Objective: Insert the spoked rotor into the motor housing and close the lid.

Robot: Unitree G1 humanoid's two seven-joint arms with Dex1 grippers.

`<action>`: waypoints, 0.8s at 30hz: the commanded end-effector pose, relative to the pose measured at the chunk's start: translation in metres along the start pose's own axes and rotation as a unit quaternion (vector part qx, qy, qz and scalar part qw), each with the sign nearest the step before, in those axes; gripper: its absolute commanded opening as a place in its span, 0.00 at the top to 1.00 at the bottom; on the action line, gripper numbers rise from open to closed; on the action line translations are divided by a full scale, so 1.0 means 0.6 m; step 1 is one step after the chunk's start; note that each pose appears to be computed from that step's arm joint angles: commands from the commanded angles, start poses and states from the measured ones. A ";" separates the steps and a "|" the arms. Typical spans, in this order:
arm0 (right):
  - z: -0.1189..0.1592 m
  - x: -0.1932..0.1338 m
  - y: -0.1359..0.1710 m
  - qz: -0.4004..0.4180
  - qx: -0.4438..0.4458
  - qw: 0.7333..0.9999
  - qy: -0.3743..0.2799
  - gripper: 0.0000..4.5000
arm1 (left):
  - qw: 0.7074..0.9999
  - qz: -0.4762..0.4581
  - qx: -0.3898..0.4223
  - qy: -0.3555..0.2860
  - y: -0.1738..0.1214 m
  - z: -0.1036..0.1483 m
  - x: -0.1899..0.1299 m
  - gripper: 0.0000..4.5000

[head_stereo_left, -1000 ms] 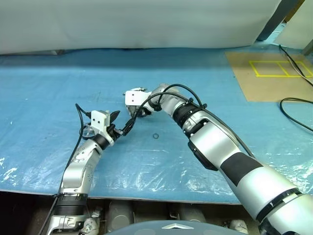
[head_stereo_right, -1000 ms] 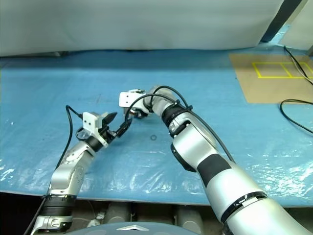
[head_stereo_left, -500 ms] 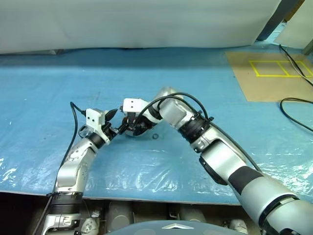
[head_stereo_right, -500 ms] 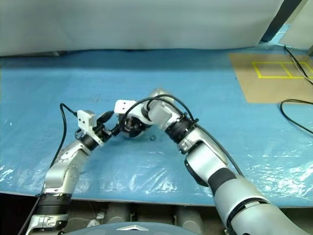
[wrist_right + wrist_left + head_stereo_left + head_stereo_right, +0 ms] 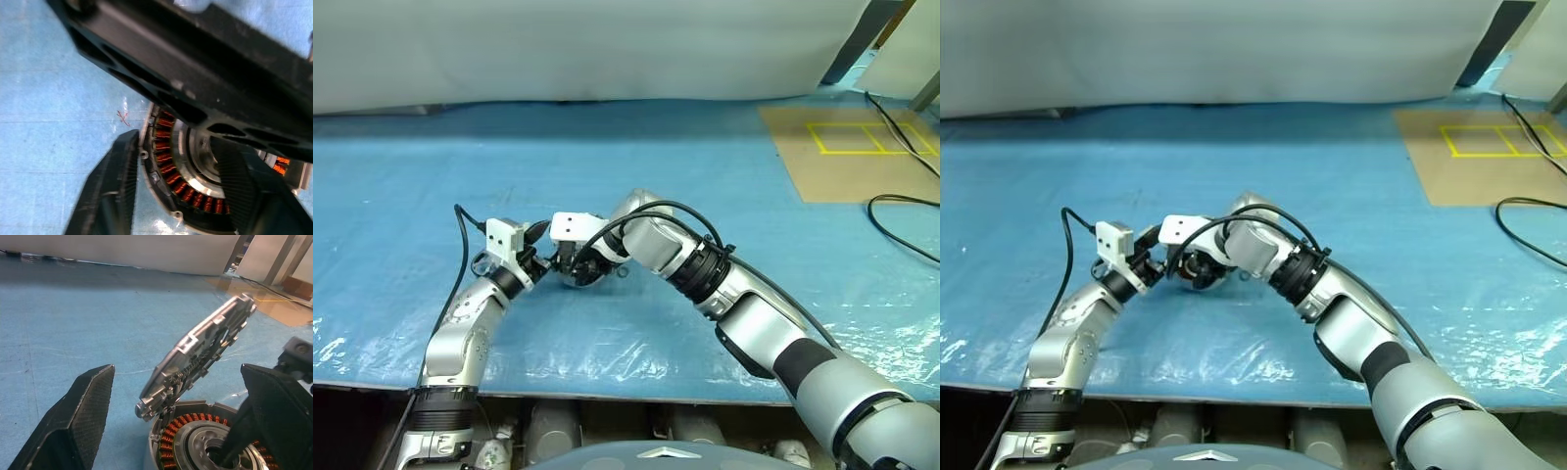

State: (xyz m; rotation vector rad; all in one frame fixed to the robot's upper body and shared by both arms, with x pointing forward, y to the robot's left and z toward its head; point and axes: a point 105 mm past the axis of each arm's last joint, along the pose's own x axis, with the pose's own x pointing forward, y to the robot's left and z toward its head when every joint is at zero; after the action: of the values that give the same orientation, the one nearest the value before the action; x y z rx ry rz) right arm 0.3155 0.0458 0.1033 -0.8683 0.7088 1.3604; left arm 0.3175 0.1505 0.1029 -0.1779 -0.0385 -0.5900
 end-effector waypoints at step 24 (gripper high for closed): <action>-0.028 -0.172 -0.019 -0.011 0.019 0.996 -0.081 0.18 | 0.998 -0.064 0.010 -0.014 -0.026 0.030 0.005 0.03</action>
State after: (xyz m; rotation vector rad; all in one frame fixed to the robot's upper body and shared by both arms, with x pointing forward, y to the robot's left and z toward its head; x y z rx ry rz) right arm 0.3198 -0.0157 0.1805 -0.6956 0.6610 1.3556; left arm 0.3212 0.1423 0.1091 -0.1731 -0.0355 -0.6589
